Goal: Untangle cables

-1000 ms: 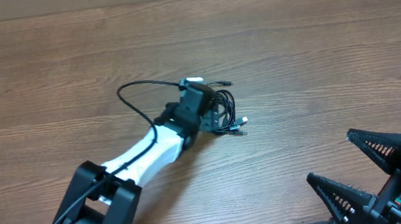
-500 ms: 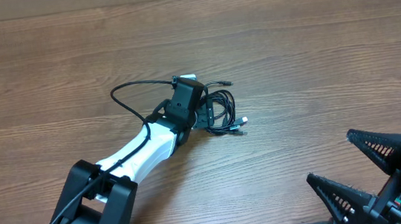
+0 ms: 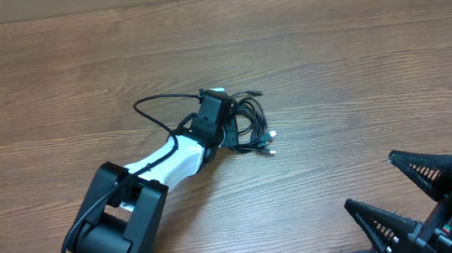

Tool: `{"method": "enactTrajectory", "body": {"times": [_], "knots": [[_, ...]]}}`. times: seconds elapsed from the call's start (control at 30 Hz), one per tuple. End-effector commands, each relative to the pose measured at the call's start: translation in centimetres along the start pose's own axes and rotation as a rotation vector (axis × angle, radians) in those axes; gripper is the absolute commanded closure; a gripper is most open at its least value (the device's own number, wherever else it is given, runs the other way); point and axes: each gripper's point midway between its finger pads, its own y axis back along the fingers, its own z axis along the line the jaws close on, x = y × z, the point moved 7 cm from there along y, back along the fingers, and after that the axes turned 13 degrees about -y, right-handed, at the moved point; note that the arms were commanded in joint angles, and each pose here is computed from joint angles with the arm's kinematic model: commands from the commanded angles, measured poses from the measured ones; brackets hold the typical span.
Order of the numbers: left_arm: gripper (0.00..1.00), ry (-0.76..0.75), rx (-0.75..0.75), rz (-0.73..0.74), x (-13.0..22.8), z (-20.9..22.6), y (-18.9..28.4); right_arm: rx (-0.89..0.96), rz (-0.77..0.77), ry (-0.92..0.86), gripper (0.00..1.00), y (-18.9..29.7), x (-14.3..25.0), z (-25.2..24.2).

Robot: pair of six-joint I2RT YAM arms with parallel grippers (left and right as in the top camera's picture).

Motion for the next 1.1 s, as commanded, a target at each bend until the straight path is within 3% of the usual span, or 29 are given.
{"method": "enactTrajectory", "body": {"times": [0.0, 0.2, 0.4, 0.6, 0.87, 1.07], "knots": [[0.96, 0.001, 0.031, 0.028, 0.4, -0.4, -0.6, -0.007, -0.003, 0.024, 0.00, 0.0, -0.2, 0.1], [0.96, 0.002, 0.105, 0.017, -1.6, -1.4, 1.4, 0.084, -0.028, 0.064, 0.00, 0.0, -0.5, -0.8], [0.96, -0.070, 0.113, -0.034, -6.0, -2.1, 6.9, 0.210, -0.055, 0.055, 0.00, -0.1, -1.1, -2.3], [0.96, -0.114, 0.123, -0.098, -9.6, -2.6, 13.8, 0.223, -0.017, 0.017, 0.00, -1.1, -1.3, -3.5], [0.96, -0.118, 0.130, -0.112, -10.5, -2.5, 20.0, 0.148, 0.113, -0.094, 0.00, -4.1, -0.7, -5.8], [0.96, -0.140, 0.389, -0.129, -9.8, -4.6, 24.9, 0.070, 0.198, -0.168, 0.04, -6.4, -0.3, -7.4]]}}
